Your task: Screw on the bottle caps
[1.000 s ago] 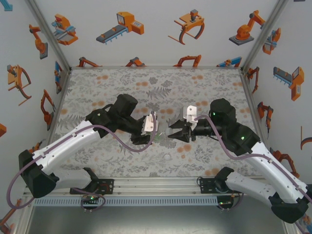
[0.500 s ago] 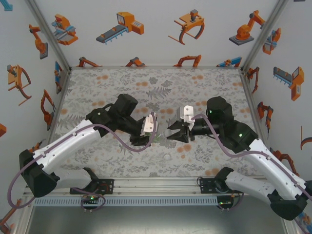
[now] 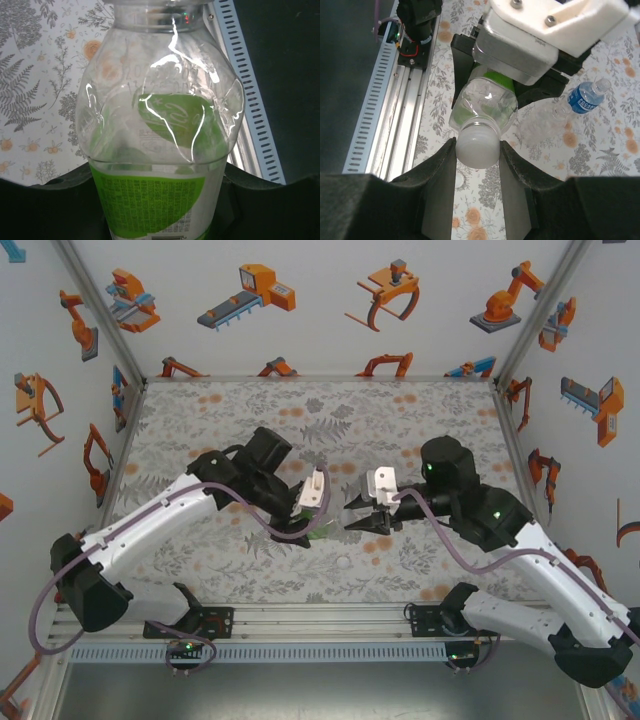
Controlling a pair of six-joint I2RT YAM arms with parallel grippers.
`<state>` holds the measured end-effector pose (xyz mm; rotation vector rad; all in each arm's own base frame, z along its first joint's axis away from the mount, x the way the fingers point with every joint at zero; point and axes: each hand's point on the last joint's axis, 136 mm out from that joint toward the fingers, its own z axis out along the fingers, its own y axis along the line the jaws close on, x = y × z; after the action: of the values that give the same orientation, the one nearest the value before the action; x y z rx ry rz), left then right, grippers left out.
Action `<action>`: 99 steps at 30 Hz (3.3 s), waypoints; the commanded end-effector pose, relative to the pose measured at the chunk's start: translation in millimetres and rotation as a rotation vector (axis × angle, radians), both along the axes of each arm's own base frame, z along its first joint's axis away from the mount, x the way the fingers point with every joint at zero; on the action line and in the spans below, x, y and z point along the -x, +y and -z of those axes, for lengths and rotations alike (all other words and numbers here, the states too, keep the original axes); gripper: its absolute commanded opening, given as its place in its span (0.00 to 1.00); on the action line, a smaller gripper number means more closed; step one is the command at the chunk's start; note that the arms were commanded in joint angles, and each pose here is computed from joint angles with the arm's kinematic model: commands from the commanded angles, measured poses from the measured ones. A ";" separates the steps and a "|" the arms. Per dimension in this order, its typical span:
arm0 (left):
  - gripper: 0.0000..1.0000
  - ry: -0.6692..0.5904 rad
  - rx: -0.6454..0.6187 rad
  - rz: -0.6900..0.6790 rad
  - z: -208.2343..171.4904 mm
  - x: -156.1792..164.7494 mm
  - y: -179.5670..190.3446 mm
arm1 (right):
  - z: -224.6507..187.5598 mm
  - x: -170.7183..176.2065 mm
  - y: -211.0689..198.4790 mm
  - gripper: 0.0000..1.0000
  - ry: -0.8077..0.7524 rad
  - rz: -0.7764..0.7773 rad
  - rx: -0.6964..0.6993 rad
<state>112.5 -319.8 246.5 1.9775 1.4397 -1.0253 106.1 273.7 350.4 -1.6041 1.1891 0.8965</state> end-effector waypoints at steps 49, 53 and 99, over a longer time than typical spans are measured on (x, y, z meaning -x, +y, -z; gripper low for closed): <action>0.00 -0.092 0.159 0.032 -23.6 -3.9 -15.0 | 41.6 10.6 28.3 0.00 0.151 0.084 0.180; 0.00 -0.142 0.189 -0.006 -25.5 -10.5 -15.7 | 44.1 -6.8 31.9 0.00 0.366 0.195 0.152; 0.00 -0.217 0.131 -0.197 13.4 -49.0 -20.6 | 77.9 -102.1 -53.4 0.66 1.386 1.158 -0.100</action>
<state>164.4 -334.5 220.8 1.7637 1.3891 -0.7248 211.2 235.8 272.0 0.3027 2.4352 1.2861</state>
